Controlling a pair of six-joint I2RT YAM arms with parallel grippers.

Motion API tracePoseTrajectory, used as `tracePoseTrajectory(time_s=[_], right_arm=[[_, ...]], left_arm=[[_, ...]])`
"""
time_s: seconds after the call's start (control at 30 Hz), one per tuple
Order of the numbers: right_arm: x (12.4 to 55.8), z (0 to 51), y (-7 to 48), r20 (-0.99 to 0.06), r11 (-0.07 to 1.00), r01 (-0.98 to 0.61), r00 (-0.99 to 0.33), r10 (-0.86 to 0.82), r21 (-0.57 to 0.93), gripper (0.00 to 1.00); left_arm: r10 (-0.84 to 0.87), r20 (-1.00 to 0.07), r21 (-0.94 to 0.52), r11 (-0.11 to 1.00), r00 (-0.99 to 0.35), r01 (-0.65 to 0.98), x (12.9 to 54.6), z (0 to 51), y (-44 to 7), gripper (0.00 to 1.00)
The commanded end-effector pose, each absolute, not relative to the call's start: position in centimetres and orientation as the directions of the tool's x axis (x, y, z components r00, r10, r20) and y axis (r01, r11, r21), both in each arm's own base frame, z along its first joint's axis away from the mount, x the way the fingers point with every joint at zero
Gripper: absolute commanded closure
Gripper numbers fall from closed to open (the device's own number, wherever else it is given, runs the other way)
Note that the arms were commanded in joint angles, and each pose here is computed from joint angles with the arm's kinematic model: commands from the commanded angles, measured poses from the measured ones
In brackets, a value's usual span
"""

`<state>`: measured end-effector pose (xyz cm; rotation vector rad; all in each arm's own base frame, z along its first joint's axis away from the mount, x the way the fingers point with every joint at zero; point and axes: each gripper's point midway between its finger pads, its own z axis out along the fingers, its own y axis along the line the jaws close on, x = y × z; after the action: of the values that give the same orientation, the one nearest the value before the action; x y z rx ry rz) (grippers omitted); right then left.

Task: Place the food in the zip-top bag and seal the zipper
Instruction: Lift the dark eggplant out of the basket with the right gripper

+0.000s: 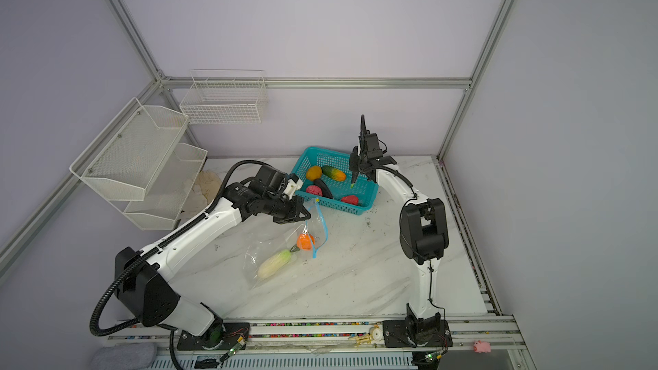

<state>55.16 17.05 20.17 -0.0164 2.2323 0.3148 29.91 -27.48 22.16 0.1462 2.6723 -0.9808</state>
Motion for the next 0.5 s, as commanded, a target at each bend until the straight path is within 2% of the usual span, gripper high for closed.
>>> tracePoseTrajectory(time_s=[0.0,0.13,0.27,0.47], right_arm=[[53.7,23.7,17.0,-0.772,0.932,-0.09,-0.591,0.235,0.352,0.65],[50.6,26.8,17.0,-0.751,0.86,-0.09,-0.539,0.383,0.503,0.65],[47.3,28.9,16.9,-0.685,0.752,-0.098,-0.501,0.529,0.652,0.66],[43.3,29.6,17.8,-0.602,0.654,-0.075,-0.479,0.639,0.753,0.66]], left_arm=[[-0.021,-0.381,-0.649,0.718,-0.924,0.251,31.1,25.6,-28.4,1.0],[-0.022,-0.381,-0.648,0.72,-0.924,0.25,31.2,25.5,-28.4,1.0],[-0.022,-0.378,-0.651,0.717,-0.926,0.248,31.4,25.5,-28.6,1.0],[-0.034,-0.387,-0.653,0.716,-0.922,0.248,31.6,25.9,-28.6,1.0]])
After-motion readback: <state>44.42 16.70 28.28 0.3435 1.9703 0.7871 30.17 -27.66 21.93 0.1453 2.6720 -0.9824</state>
